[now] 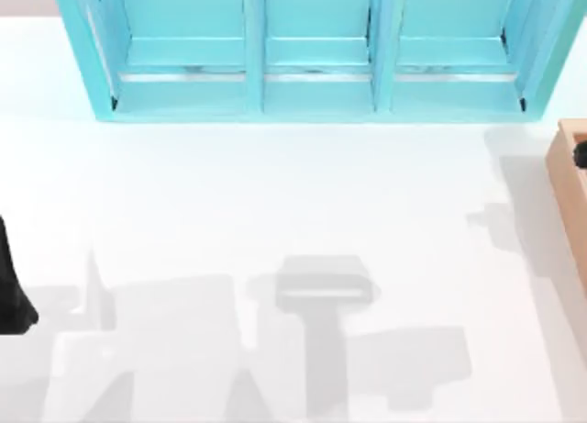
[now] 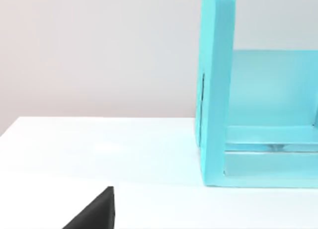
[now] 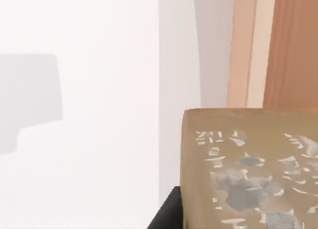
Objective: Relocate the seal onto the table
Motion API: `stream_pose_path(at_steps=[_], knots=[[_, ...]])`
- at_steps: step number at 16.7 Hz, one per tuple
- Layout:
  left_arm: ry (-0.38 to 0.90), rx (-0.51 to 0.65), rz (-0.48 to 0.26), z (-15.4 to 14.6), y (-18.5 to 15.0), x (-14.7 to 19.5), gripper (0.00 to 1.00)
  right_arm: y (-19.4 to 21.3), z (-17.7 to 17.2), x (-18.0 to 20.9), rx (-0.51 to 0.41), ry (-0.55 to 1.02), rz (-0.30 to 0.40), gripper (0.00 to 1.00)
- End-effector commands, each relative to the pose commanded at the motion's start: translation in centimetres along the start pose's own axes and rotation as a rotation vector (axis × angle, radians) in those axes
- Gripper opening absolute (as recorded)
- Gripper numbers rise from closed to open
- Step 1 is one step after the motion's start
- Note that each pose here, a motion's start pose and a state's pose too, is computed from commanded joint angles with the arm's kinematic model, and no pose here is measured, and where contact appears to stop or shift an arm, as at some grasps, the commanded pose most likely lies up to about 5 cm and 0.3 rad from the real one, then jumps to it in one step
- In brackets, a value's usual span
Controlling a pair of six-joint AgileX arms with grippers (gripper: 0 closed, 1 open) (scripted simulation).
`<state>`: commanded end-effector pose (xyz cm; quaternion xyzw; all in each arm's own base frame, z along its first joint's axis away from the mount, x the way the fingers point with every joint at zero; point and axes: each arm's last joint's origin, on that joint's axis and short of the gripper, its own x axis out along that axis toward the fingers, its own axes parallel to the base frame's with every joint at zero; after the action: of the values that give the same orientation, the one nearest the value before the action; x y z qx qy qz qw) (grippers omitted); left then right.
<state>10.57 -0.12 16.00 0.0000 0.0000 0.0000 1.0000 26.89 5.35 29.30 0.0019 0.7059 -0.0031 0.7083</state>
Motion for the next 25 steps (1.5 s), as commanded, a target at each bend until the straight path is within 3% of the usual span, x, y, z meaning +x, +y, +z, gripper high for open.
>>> stream_pose_path(at_steps=[5, 13, 19, 25], knots=[[0.000, 0.000, 0.000, 0.0, 0.0, 0.0, 1.00, 1.7, 1.9, 1.7, -0.002, 0.001, 0.003, 0.00], [0.000, 0.000, 0.000, 0.0, 0.0, 0.0, 1.00, 10.0, 7.0, 10.7, 0.004, 0.003, 0.001, 0.00], [0.000, 0.000, 0.000, 0.0, 0.0, 0.0, 1.00, 10.1, 7.1, 11.2, 0.010, 0.007, 0.001, 0.00], [0.000, 0.000, 0.000, 0.0, 0.0, 0.0, 1.00, 10.4, 7.2, 14.9, 0.005, -0.007, 0.005, 0.00]])
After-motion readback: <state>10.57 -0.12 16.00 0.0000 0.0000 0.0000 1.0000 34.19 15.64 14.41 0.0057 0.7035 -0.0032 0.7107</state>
